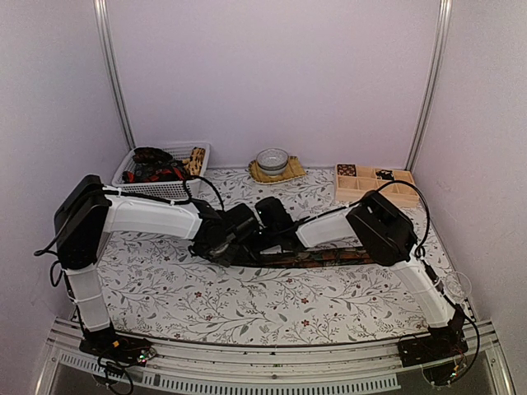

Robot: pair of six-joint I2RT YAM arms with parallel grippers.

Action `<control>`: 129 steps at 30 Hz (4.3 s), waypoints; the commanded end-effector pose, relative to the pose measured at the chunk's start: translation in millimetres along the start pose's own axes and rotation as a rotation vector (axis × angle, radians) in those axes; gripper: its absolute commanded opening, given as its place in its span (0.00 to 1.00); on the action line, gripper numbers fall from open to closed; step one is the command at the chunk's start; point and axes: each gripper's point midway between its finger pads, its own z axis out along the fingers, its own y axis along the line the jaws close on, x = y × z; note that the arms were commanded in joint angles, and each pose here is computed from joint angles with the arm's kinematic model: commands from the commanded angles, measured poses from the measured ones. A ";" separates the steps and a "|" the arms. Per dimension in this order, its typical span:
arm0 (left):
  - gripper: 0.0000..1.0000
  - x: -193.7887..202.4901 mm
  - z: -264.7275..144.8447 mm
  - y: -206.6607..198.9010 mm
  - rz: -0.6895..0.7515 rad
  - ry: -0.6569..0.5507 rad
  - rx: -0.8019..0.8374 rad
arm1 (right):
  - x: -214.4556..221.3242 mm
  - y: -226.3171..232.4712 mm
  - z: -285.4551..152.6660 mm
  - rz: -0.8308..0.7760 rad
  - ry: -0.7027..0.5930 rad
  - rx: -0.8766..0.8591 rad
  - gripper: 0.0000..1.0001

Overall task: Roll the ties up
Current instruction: Roll the tie at the center of the board.

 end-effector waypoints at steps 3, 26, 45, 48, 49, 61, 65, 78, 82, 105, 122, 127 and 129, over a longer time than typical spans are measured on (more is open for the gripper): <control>0.00 -21.9 -15.5 -24.1 -0.026 -0.073 0.096 | 7.0 -46.4 23.8 0.056 0.033 0.046 0.05; 0.00 -3.4 -1.2 -47.8 0.101 -0.082 0.226 | 16.1 -46.4 16.4 0.035 0.058 0.118 0.11; 0.01 -4.7 12.5 -53.0 0.120 -0.066 0.281 | 17.2 -17.2 -29.0 0.005 -0.025 0.067 0.17; 0.01 -8.5 12.7 -51.0 0.115 -0.066 0.278 | 18.8 -9.7 -32.6 0.009 -0.023 0.026 0.18; 0.01 -10.5 12.8 -50.6 0.115 -0.067 0.277 | 18.0 -9.9 -34.0 0.015 -0.031 0.016 0.18; 0.01 -14.4 11.6 -49.4 0.124 -0.063 0.269 | 15.8 21.5 -54.8 0.019 -0.061 -0.109 0.19; 0.01 -18.0 7.2 -48.1 0.118 -0.077 0.274 | 16.2 25.9 -55.9 0.035 -0.059 -0.143 0.19; 0.01 -33.1 -12.0 -43.2 0.099 -0.134 0.298 | 13.6 40.2 -61.9 0.085 -0.065 -0.219 0.36; 0.01 -33.5 -14.2 -40.1 0.106 -0.134 0.290 | 12.8 44.9 -65.7 0.099 -0.077 -0.240 0.36; 0.01 -33.2 -15.5 -33.0 0.116 -0.133 0.271 | -7.7 68.9 -78.5 0.074 -0.127 -0.282 0.22; 0.01 -41.1 -19.7 -40.7 0.113 -0.163 0.295 | 3.4 44.2 -49.9 0.087 -0.045 -0.171 0.35; 0.02 -42.3 -21.7 -40.9 0.110 -0.172 0.291 | 4.5 30.4 -46.4 0.096 -0.049 -0.120 0.34; 0.02 -42.3 -22.9 -41.6 0.111 -0.178 0.293 | 4.9 27.3 -46.0 0.096 -0.050 -0.112 0.35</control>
